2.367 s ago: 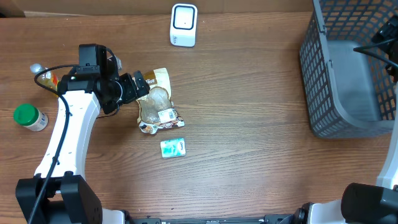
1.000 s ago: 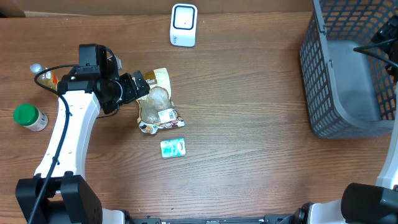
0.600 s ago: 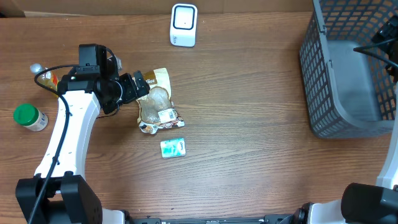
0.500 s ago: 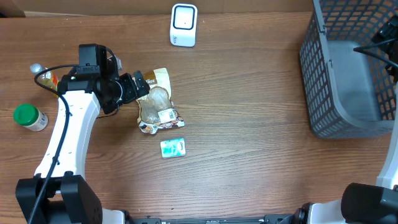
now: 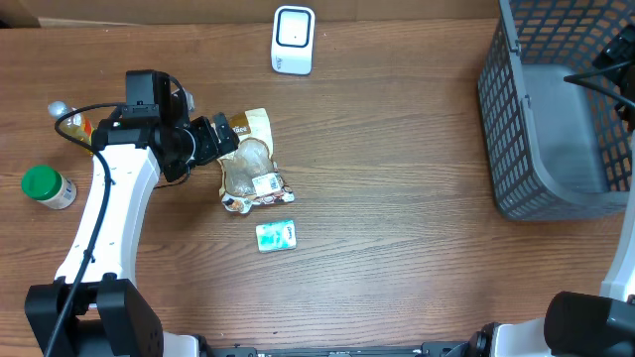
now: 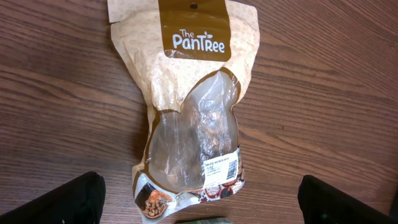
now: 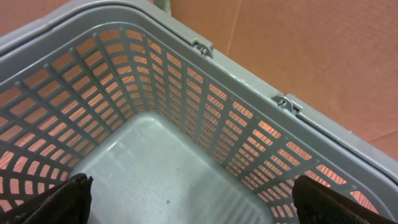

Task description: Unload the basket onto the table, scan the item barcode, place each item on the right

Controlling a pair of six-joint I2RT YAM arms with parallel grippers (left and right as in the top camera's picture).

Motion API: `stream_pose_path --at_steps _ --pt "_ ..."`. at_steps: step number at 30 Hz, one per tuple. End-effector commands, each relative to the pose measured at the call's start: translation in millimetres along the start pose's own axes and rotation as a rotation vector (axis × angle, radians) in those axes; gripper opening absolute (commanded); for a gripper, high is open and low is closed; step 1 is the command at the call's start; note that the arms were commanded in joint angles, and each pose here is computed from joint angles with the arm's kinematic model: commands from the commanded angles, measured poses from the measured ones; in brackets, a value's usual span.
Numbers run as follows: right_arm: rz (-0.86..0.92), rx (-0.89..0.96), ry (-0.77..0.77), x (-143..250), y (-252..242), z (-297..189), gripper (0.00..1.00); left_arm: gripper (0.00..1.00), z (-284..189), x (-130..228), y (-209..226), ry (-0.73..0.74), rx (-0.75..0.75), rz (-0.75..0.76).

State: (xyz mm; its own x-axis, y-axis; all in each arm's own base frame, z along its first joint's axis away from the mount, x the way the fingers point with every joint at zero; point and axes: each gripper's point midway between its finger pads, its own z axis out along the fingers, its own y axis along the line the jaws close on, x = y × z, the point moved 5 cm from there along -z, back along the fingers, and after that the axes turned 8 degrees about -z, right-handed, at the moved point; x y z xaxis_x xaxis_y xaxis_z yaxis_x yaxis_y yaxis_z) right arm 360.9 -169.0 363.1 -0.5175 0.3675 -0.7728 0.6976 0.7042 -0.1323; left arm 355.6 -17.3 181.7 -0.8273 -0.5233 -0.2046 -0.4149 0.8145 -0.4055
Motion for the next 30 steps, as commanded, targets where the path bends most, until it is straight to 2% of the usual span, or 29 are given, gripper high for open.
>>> stream_pose_path --at_steps 1,24,30 --pt "0.001 0.011 -0.013 -2.9 -1.9 -1.6 1.00 1.00 3.2 2.0 0.9 0.014 0.005 -0.002" --pt "0.001 0.011 -0.013 -2.9 -1.9 -1.6 1.00 1.00 3.2 2.0 0.9 0.014 0.005 -0.002" --pt "0.001 0.011 -0.013 -2.9 -1.9 -1.6 1.00 1.00 2.7 -6.7 8.6 -0.045 -0.061 0.001"
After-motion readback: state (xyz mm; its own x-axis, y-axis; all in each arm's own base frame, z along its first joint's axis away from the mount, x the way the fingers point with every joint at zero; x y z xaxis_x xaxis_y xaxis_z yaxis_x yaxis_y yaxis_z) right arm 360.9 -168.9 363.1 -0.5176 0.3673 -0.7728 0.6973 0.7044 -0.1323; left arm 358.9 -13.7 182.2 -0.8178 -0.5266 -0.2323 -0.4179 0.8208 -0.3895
